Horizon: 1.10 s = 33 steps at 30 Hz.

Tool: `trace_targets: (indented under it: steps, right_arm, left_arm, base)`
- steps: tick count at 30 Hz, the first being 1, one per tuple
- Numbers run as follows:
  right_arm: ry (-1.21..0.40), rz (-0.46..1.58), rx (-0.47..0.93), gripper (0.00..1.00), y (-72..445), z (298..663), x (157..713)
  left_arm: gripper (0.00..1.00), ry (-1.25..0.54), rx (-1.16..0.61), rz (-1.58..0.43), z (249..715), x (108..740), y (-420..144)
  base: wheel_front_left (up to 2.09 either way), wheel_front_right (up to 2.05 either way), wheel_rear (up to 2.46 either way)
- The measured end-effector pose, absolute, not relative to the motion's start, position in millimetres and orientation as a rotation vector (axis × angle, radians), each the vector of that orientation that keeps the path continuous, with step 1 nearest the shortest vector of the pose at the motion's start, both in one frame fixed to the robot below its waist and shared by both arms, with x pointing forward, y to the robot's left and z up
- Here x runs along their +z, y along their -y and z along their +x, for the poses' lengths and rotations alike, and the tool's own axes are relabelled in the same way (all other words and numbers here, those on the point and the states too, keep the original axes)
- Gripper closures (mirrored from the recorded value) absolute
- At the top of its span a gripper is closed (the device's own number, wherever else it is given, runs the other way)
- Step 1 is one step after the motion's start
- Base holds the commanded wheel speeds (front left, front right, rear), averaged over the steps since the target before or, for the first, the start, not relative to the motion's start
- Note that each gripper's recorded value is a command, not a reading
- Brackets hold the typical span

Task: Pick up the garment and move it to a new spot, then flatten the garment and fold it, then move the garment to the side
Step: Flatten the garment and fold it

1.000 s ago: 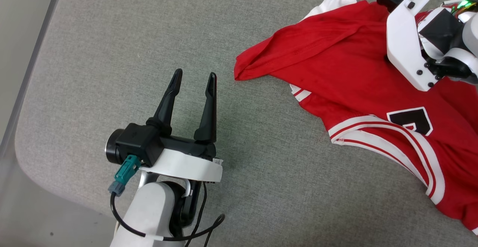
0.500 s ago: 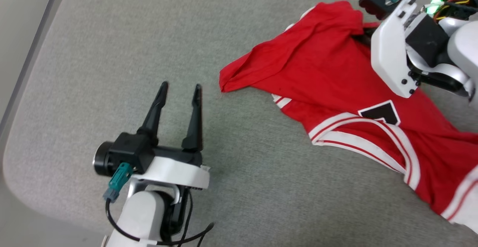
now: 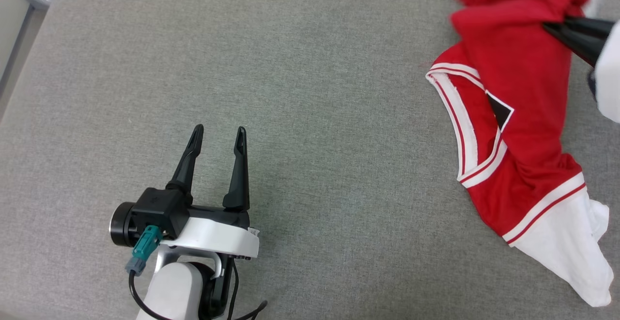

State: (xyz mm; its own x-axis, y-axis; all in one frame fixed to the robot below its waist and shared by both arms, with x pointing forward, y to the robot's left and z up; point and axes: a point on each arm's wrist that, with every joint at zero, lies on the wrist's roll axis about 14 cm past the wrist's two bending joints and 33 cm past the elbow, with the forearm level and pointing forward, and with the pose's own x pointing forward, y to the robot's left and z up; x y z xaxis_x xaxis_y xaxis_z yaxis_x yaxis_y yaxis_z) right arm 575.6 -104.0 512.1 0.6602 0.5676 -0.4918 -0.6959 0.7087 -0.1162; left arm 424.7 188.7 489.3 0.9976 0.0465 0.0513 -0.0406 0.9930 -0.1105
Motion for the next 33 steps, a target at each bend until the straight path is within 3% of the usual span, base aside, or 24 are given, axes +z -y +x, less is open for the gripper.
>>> trace_targets:
  steps: [5, 9, 13, 16, 17, 18, 19, 25, 33]
  right_arm:
    - [-0.582, -0.238, 0.564, 1.00, 161.0, 574.5, 461.1]
    - [-0.735, -0.187, 0.463, 1.00, 195.2, 551.9, 408.5]
    - [-0.849, -0.174, 0.416, 1.00, 210.8, 526.5, 371.9]
    - [-0.845, -0.128, 0.389, 1.00, 211.7, 523.5, 367.0]
    - [-0.826, -0.129, 0.383, 0.94, 212.8, 524.1, 367.6]
    - [-0.792, -0.136, 0.382, 0.19, 212.8, 526.6, 370.8]
    - [-0.743, -0.141, 0.383, 0.00, 211.2, 530.6, 376.6]
    - [-0.398, -0.064, 0.368, 0.00, 200.1, 551.8, 437.8]
    - [-0.102, -0.042, 0.355, 0.00, 199.2, 560.4, 526.0]
  left_arm:
    - [0.00, 0.040, 0.031, -0.113, 426.2, 484.2, -184.8]
    - [0.00, 0.037, 0.035, -0.110, 424.3, 484.0, -186.6]
    - [0.00, 0.039, 0.047, -0.106, 422.0, 485.2, -190.7]
    - [0.00, 0.039, 0.050, -0.105, 420.9, 485.6, -191.5]
    - [0.00, 0.040, 0.050, -0.105, 420.4, 486.0, -191.6]
    - [0.00, 0.041, 0.050, -0.103, 419.7, 486.6, -191.6]
    - [0.00, 0.040, 0.048, -0.099, 418.5, 486.8, -191.2]
    - [0.00, 0.064, 0.052, -0.086, 407.7, 497.2, -193.0]
    - [0.00, 0.092, 0.045, -0.083, 394.3, 508.0, -189.9]
  base:
    - [0.00, 0.00, 0.00]
    - [0.00, 0.00, 0.00]
    - [0.00, 0.00, 0.00]
    - [0.00, 0.00, 0.00]
    - [0.00, 0.00, 0.00]
    - [0.00, 0.00, 0.00]
    - [0.00, 0.00, 0.00]
    - [0.00, 0.00, 0.00]
    - [0.00, 0.00, 0.00]
